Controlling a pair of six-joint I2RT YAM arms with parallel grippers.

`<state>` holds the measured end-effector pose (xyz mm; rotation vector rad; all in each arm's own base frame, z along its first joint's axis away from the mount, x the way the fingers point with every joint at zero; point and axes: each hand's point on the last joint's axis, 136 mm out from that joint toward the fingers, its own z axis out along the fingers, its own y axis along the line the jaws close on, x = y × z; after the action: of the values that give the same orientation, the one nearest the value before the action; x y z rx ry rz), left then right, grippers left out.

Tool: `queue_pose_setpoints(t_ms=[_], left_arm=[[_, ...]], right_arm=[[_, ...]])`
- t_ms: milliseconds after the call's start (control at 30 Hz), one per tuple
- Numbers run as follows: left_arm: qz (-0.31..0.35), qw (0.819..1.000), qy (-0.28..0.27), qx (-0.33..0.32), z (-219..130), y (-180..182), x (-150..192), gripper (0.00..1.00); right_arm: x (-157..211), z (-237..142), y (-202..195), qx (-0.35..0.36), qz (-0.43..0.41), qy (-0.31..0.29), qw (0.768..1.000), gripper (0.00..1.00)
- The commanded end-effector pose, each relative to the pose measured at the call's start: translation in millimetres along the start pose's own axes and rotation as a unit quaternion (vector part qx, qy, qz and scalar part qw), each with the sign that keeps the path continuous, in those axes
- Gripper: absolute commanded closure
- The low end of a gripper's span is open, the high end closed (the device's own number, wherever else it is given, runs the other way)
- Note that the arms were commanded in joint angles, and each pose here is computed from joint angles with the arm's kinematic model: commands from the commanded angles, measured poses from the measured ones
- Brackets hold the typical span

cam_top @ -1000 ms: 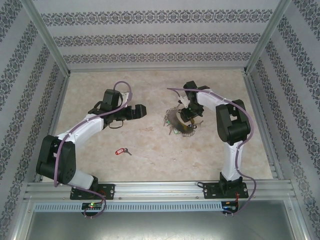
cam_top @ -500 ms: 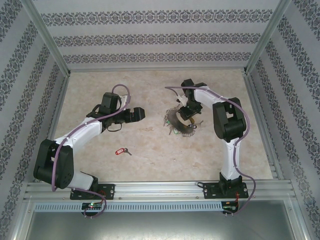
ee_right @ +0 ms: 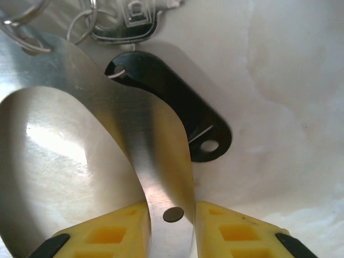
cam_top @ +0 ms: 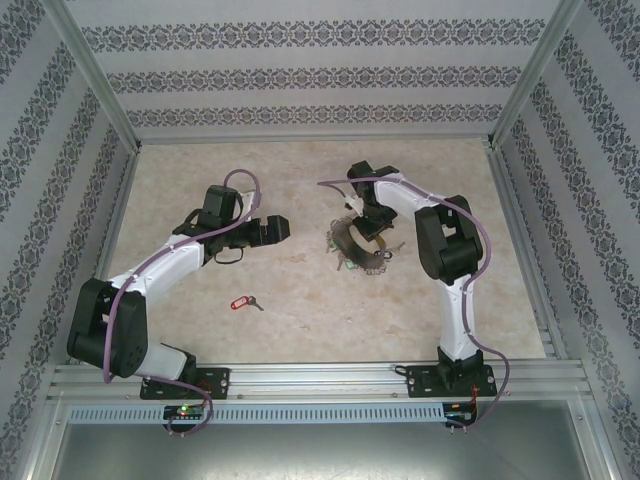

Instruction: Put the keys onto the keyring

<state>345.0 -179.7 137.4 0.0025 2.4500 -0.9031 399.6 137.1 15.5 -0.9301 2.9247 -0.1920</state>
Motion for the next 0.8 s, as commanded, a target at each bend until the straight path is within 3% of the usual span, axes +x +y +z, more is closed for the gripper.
queue_pose_setpoints(t_ms=[0, 433, 767], left_arm=[[0.022, 1.000, -0.010, -0.004, -10.6, -6.9, -7.6, 0.01], [0.036, 0.998, -0.020, 0.038, -16.3, -22.6, -32.2, 0.01], [0.109, 0.986, -0.026, 0.120, -30.9, -75.6, -76.1, 0.02]], right_arm=[[-4.1, -17.5, -23.4, 0.067, -0.004, -0.036, 0.997, 0.76], [-26.7, -91.0, -19.4, 0.122, -0.065, -0.202, 0.970, 0.79], [-40.4, -162.2, 8.0, 0.210, -0.170, -0.328, 0.905, 0.83]])
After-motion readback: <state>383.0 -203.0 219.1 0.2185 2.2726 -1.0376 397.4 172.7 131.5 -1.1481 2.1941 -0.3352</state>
